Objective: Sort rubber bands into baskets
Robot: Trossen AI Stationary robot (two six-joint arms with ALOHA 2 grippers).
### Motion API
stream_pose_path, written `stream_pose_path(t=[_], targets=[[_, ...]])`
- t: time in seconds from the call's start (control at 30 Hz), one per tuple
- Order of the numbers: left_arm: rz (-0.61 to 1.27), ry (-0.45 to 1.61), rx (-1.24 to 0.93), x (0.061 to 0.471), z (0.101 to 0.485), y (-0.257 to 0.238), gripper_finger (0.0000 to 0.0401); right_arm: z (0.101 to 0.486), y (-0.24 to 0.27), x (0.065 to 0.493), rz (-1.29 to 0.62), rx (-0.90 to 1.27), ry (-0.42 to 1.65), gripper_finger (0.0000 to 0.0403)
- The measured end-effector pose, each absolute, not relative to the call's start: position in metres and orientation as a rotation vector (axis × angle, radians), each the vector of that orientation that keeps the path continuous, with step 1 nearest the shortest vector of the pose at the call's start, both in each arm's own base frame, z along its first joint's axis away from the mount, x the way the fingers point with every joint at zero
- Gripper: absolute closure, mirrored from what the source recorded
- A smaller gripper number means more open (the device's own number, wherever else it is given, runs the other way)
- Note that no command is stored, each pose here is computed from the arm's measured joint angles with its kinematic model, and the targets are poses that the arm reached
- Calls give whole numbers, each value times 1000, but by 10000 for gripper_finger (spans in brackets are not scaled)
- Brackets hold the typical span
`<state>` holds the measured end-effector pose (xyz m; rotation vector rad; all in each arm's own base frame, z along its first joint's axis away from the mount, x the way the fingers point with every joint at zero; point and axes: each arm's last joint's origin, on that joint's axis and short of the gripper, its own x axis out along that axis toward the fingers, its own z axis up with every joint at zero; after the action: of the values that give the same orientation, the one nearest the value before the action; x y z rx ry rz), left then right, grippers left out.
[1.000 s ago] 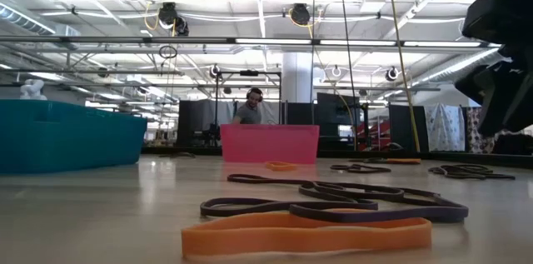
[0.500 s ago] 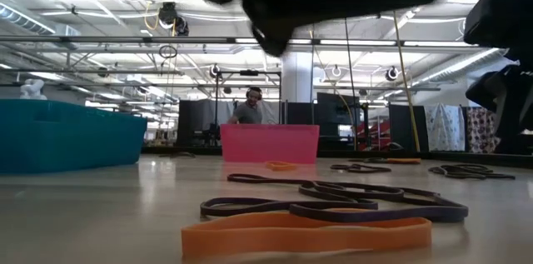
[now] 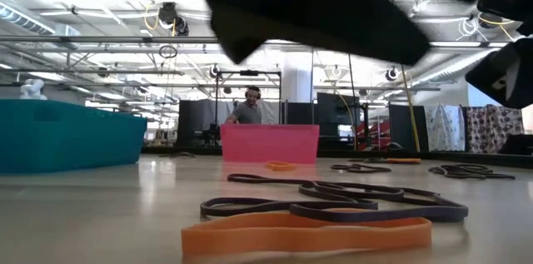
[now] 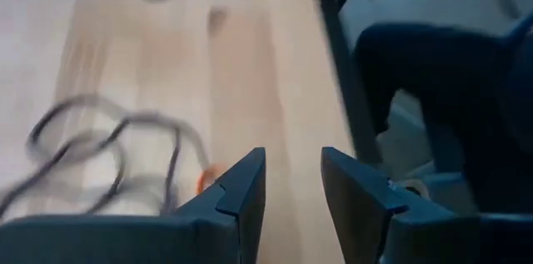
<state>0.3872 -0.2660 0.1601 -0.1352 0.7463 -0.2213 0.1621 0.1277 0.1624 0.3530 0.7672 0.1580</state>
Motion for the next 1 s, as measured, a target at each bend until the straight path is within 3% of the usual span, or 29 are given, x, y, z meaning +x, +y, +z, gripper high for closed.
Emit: stream_pose_path(t=[0.57,1.0], targets=[[-4,941,-136,368,145,-262,276,161,128,160,191,248,770,261],[4,989,-95,371,120,-262,277,161,128,160,202,214,770,261]])
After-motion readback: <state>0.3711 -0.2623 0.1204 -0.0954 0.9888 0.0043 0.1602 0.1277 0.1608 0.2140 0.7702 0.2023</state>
